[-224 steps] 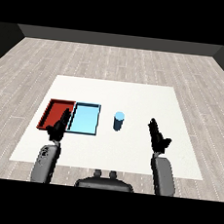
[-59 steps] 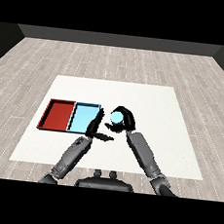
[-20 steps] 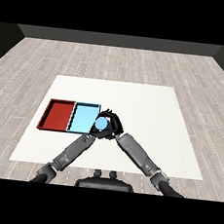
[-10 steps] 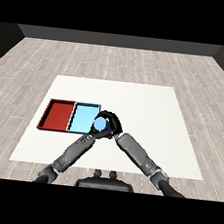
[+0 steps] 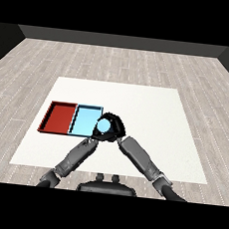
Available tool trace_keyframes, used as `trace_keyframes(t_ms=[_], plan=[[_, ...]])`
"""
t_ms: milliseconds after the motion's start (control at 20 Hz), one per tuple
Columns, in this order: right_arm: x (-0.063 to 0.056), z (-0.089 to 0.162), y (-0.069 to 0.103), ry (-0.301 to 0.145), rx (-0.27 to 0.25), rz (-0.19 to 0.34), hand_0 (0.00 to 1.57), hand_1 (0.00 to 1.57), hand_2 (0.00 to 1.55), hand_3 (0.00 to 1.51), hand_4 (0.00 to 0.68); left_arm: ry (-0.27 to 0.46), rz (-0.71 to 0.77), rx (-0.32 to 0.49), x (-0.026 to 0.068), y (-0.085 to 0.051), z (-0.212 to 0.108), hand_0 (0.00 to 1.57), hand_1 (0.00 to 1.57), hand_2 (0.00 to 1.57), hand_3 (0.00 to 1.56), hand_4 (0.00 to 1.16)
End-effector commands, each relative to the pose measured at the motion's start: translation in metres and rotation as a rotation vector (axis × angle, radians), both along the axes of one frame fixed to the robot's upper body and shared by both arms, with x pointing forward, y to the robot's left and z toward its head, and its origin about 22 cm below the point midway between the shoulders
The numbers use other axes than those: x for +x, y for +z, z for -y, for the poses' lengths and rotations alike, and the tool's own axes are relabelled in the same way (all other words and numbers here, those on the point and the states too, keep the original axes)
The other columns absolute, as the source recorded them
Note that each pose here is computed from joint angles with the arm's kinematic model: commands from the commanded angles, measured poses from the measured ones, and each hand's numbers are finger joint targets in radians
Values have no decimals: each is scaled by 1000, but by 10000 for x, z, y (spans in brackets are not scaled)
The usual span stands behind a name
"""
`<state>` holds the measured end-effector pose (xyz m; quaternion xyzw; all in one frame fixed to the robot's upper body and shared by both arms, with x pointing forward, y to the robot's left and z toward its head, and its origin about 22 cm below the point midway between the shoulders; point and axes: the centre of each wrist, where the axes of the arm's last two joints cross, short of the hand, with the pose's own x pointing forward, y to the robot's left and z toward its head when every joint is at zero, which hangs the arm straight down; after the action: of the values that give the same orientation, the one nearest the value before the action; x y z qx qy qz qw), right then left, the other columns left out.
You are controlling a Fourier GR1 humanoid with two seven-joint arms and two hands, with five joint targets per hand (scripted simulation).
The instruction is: Pick the blue can and put it in the blue box
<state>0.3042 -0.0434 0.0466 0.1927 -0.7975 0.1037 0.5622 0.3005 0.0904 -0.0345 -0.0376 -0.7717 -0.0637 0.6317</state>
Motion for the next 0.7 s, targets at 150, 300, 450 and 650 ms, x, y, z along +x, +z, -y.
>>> trace_keyframes(t_ms=[150,300,450,650], plan=[[-24,54,15,5,23,-30,0,0,0,0,0,9,-44,-25,41,-15,52,1571,1571,1516,1448,1097],[-46,-32,251,8,11,-39,0,0,0,0,0,12,-61,-28,107,115,116,1571,1571,1516,1448,1097],[-107,147,38,-4,37,-9,0,0,0,0,0,6,-34,2,-6,-141,-132,1571,1571,1546,1477,1138],[-158,198,-41,-36,38,-35,0,0,0,0,0,21,-28,-5,-74,57,-62,1571,1571,1571,1498,1137]])
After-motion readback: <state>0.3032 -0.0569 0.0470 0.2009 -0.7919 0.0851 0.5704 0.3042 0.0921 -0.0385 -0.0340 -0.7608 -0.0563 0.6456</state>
